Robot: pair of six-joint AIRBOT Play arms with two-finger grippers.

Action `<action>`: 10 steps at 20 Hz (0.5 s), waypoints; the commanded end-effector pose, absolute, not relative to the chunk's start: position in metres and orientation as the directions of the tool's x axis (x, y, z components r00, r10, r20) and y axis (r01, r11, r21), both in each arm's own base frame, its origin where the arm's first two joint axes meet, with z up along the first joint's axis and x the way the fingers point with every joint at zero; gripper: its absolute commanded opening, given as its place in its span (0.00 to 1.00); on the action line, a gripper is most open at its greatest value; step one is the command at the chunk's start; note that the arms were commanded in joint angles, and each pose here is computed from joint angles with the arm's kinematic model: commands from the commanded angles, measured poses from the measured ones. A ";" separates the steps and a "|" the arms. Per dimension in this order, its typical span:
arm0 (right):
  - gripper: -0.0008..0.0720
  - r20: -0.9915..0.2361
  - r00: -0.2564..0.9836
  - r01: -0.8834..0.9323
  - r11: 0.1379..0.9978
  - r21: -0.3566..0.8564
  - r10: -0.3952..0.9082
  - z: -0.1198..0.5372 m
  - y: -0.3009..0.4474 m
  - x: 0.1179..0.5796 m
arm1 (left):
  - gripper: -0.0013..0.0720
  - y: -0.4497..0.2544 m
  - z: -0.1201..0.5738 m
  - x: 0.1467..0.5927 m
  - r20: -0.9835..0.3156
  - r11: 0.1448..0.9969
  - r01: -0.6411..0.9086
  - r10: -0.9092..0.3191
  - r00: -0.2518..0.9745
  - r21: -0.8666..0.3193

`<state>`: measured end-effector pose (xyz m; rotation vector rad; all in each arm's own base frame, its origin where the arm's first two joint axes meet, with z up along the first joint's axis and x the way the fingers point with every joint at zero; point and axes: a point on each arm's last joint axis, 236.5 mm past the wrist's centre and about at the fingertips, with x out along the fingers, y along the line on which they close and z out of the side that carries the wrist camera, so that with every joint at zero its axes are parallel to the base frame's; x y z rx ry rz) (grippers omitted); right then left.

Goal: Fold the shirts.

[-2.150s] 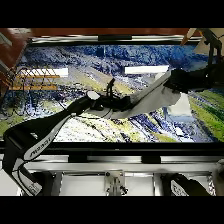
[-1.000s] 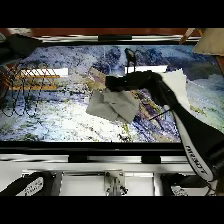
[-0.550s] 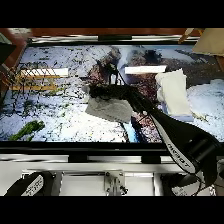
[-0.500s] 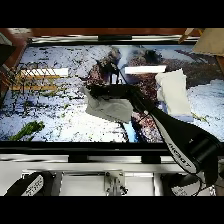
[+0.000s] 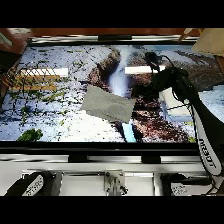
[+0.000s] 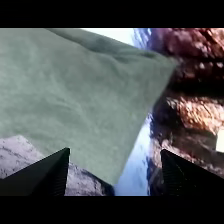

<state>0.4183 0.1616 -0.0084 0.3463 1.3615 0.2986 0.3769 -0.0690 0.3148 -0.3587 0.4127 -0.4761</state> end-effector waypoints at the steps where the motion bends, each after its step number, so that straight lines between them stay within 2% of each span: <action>1: 0.93 -0.891 0.069 0.112 0.884 0.455 0.449 -0.049 0.151 0.385 | 0.06 -0.069 0.314 0.377 -0.297 0.830 0.364 -0.506 0.810 -0.423; 4: 0.93 -0.864 0.091 0.138 0.853 0.503 0.494 -0.079 0.182 0.391 | 0.06 -0.069 0.314 0.377 -0.297 0.830 0.364 -0.506 0.810 -0.423; 7: 0.93 -0.800 0.139 0.149 0.786 0.600 0.584 -0.083 0.213 0.406 | 0.06 -0.069 0.314 0.377 -0.297 0.830 0.363 -0.506 0.810 -0.423; 10: 0.93 -0.795 0.133 0.164 0.778 0.606 0.592 -0.095 0.223 0.406 | 0.06 -0.069 0.314 0.377 -0.297 0.830 0.363 -0.506 0.810 -0.423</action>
